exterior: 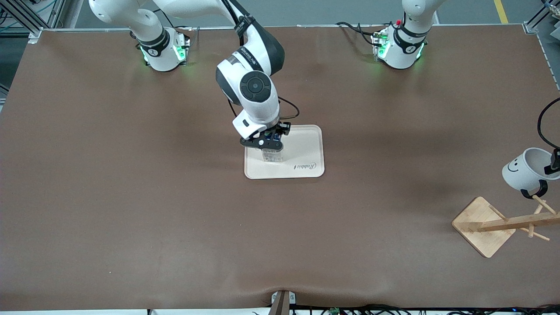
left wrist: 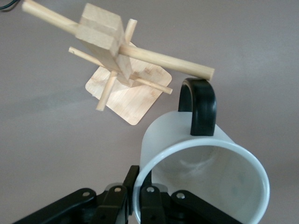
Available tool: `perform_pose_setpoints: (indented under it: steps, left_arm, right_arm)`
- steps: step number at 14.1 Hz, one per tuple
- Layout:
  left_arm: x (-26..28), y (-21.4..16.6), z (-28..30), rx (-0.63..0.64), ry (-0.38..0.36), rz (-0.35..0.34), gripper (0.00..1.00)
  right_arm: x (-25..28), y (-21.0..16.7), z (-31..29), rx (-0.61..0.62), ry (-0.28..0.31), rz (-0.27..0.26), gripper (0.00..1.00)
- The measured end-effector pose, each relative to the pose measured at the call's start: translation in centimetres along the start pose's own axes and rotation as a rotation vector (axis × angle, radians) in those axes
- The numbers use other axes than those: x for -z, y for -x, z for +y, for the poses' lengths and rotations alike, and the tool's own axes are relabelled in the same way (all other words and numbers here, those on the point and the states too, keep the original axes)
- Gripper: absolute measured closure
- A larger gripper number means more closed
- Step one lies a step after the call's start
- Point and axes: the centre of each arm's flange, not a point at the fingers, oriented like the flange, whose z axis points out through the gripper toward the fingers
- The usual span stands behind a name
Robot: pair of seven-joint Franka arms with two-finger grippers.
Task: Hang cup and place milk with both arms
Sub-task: 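Grasp the milk carton with the right gripper while the left gripper aligns mug, then carry the carton off the tray with the right gripper while mug hooks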
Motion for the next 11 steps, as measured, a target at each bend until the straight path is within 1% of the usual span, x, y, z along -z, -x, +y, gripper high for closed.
perform_pose_setpoints:
  steps: [1,3,4,7,11]
  left_arm:
    - [0.0,-0.2,0.4,-0.007,0.004,-0.002,0.93]
    - [0.2,-0.7,1.3,-0.023,0.006,0.008,0.93]
    - [0.4,-1.0,1.8,-0.032,0.006,0.014,0.93]
    - [0.6,-1.1,1.9,-0.047,0.005,0.018,0.93]
    - [0.4,-0.5,0.7,-0.076,0.002,0.016,0.93]
  right_arm:
    - [0.1,-0.1,0.0,-0.015,-0.002,0.002,0.48]
    - [1.5,-0.8,0.2,-0.088,-0.016,0.018,0.48]
    - [3.0,-1.4,0.7,-0.12,-0.017,0.018,0.48]
    - [8.5,-3.6,4.0,-0.187,0.01,-0.016,0.48]
    - [14.0,-6.6,8.7,-0.265,0.01,-0.006,0.48]
